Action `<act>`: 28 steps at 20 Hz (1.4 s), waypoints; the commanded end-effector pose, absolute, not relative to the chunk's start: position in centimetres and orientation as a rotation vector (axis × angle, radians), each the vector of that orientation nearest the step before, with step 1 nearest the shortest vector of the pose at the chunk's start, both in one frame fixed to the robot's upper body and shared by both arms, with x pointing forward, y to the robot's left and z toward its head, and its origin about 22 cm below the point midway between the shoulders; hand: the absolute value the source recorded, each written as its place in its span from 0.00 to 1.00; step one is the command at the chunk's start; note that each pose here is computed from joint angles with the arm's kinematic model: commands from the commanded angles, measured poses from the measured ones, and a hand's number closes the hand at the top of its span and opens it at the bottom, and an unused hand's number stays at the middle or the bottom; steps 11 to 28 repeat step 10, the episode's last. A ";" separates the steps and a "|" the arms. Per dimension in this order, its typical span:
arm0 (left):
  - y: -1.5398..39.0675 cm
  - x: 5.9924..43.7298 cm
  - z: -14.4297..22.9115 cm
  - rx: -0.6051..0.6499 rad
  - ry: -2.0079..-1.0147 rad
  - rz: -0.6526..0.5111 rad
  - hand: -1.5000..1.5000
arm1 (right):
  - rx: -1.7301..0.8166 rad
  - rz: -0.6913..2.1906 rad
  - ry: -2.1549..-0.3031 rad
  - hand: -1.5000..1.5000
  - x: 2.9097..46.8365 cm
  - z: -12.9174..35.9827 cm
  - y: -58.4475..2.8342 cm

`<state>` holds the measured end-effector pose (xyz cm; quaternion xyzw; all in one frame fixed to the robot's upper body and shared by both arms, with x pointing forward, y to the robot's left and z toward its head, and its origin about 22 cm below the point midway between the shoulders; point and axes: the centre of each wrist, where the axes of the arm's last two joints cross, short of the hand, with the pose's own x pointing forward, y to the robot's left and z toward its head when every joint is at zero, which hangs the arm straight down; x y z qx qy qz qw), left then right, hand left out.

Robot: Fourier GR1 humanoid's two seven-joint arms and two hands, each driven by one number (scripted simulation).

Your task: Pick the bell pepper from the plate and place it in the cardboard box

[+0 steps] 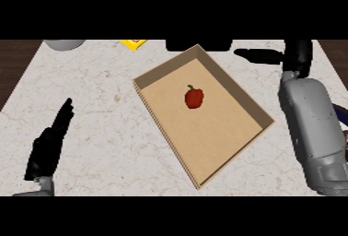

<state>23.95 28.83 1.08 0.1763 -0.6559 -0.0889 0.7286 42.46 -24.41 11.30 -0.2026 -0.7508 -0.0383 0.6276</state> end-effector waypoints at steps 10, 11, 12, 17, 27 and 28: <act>29.6 24.8 2.6 0.368 -1.446 -0.204 0.50 | -0.457 -0.143 -1.778 0.00 34.9 11.2 -44.6; 29.6 24.8 2.6 0.368 -1.446 -0.204 0.50 | -0.457 -0.143 -1.778 0.00 34.9 11.2 -44.6; 29.6 24.8 2.6 0.368 -1.446 -0.204 0.50 | -0.457 -0.143 -1.778 0.00 34.9 11.2 -44.6; 29.6 24.8 2.6 0.368 -1.446 -0.204 0.50 | -0.457 -0.143 -1.778 0.00 34.9 11.2 -44.6; 29.6 24.8 2.6 0.368 -1.446 -0.204 0.50 | -0.457 -0.143 -1.778 0.00 34.9 11.2 -44.6; 29.6 24.8 2.6 0.368 -1.446 -0.204 0.50 | -0.457 -0.143 -1.778 0.00 34.9 11.2 -44.6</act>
